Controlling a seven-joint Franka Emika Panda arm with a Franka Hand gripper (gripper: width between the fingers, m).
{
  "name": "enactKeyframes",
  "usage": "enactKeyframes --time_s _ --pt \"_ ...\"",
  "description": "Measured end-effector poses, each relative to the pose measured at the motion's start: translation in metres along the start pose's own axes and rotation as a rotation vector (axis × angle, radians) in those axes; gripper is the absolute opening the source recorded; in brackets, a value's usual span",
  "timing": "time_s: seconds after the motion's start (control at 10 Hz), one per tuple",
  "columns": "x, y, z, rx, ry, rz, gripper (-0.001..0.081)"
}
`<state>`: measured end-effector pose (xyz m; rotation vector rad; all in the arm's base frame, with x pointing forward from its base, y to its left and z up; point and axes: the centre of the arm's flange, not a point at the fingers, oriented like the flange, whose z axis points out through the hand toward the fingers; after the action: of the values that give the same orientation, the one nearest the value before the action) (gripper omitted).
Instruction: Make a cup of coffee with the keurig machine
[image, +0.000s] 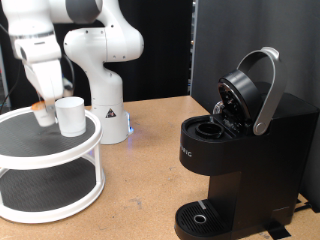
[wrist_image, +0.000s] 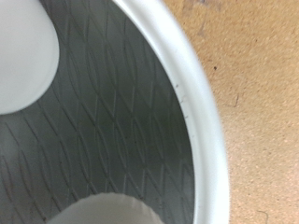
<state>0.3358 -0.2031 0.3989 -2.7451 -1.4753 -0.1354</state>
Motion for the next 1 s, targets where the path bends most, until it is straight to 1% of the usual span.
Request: enactKeyframes --time_s 0.1,0.2,0.3,0.4,0.5,0.7,0.8,1.0 --pt "0.002 0.001 -0.014 0.001 -0.001 -0.013 0.0434" --pt "0.003 0.001 -0.021 0.008 -0.004 -0.022 0.0434" --pt "0.003 0.0 -0.019 0.009 -0.004 -0.02 0.0434" --pt "0.004 0.0 -0.018 0.004 0.03 0.002 0.0434" --pt "0.01 0.0 -0.016 -0.006 0.088 0.046 0.0434" --pt "0.038 -0.004 -0.022 -0.005 0.198 0.144 0.0434" --pt "0.053 -0.006 -0.028 0.002 0.24 0.18 0.0434" --pt "0.081 -0.009 -0.043 0.01 0.303 0.244 0.0434"
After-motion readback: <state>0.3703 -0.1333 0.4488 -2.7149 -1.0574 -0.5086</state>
